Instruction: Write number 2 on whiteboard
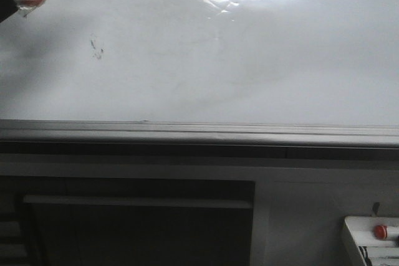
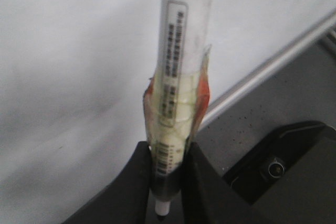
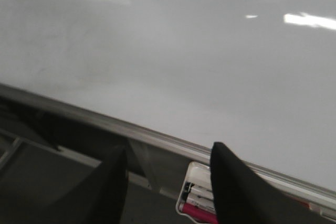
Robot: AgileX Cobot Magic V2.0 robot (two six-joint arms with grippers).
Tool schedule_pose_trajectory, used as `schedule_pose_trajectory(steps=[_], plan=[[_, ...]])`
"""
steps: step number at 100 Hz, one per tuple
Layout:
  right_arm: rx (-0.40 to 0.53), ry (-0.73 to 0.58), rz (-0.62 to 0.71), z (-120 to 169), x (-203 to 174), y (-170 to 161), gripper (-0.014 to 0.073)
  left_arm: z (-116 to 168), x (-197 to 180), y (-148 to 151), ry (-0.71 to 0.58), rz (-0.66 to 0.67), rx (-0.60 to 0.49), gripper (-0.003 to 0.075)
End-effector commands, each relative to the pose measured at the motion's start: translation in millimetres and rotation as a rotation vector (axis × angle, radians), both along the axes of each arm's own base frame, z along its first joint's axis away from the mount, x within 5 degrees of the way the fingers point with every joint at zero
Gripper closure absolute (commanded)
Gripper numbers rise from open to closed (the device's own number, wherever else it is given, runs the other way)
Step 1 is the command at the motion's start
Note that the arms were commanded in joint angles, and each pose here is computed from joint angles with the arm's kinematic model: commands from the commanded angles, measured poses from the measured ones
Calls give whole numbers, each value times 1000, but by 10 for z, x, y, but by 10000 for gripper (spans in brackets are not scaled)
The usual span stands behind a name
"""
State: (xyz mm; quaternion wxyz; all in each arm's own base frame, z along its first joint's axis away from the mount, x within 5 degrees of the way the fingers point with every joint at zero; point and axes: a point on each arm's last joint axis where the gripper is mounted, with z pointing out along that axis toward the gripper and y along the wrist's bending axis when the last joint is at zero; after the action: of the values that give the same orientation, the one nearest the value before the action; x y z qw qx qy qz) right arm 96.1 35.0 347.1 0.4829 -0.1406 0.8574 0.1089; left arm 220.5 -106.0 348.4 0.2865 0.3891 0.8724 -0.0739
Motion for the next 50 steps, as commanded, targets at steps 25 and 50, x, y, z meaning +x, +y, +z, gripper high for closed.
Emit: schedule_pose_trajectory(steps=[25, 50], plan=[[-164, 139, 439, 196, 482, 750, 274, 379, -499, -466, -37, -408, 49, 738], [-191, 192, 724, 325, 661, 1144, 274, 356, -680, -612, -53, -552, 124, 738]])
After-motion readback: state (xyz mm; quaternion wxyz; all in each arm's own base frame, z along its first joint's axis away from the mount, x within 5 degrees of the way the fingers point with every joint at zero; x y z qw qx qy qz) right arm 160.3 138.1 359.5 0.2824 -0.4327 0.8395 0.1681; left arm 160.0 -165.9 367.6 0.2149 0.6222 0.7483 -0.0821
